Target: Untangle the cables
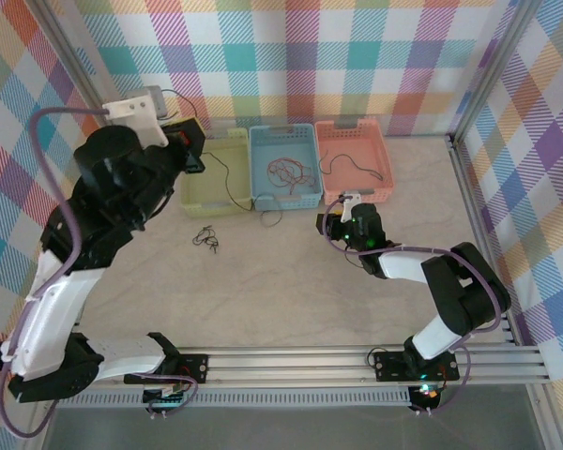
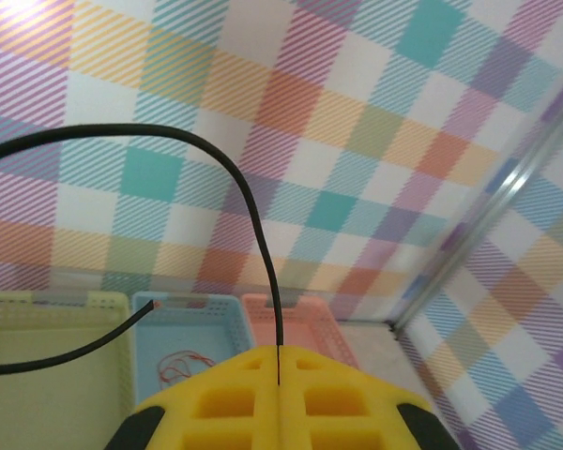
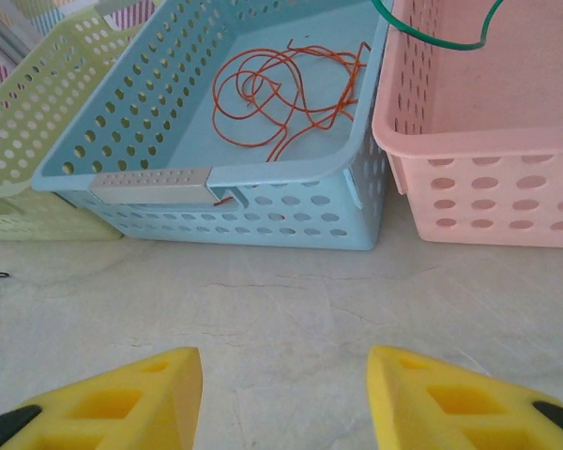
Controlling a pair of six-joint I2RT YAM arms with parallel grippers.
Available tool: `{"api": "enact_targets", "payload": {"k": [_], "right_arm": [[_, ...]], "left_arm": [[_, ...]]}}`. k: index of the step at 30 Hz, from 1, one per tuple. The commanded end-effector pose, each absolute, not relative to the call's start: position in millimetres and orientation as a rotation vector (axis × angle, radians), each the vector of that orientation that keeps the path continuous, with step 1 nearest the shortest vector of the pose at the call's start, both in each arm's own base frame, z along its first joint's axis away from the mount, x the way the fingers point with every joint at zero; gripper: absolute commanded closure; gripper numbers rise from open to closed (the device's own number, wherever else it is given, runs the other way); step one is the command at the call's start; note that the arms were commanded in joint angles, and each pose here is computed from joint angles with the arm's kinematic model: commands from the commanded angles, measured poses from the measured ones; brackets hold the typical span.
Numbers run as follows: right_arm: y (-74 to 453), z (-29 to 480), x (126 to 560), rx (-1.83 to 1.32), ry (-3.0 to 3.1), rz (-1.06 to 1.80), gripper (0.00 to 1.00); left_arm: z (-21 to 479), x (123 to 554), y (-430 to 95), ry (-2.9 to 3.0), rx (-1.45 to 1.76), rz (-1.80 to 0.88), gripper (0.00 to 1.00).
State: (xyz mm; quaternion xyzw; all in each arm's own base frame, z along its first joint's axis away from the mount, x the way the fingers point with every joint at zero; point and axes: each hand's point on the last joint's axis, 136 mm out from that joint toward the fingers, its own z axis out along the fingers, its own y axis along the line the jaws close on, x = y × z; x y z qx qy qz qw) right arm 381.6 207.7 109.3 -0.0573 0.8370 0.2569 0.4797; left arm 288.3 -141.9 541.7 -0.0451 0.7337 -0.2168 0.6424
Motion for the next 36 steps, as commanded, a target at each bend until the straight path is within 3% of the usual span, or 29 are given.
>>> {"api": "enact_targets", "payload": {"k": [1, 14, 25, 36], "right_arm": [[208, 121, 381, -0.139, 2.008, 0.660, 0.50], [210, 120, 380, -0.157, 2.015, 0.666, 0.50], [217, 114, 379, -0.187, 2.050, 0.687, 0.50], [219, 114, 381, -0.197, 2.056, 0.694, 0.49]], "left_arm": [[547, 316, -133, 1.646, -0.147, -0.484, 1.00], [500, 468, -65, 1.718, -0.407, -0.396, 1.00], [471, 540, -66, 1.780, -0.366, -0.395, 1.00], [367, 596, -70, 1.962, -0.382, -0.354, 1.00]]}}
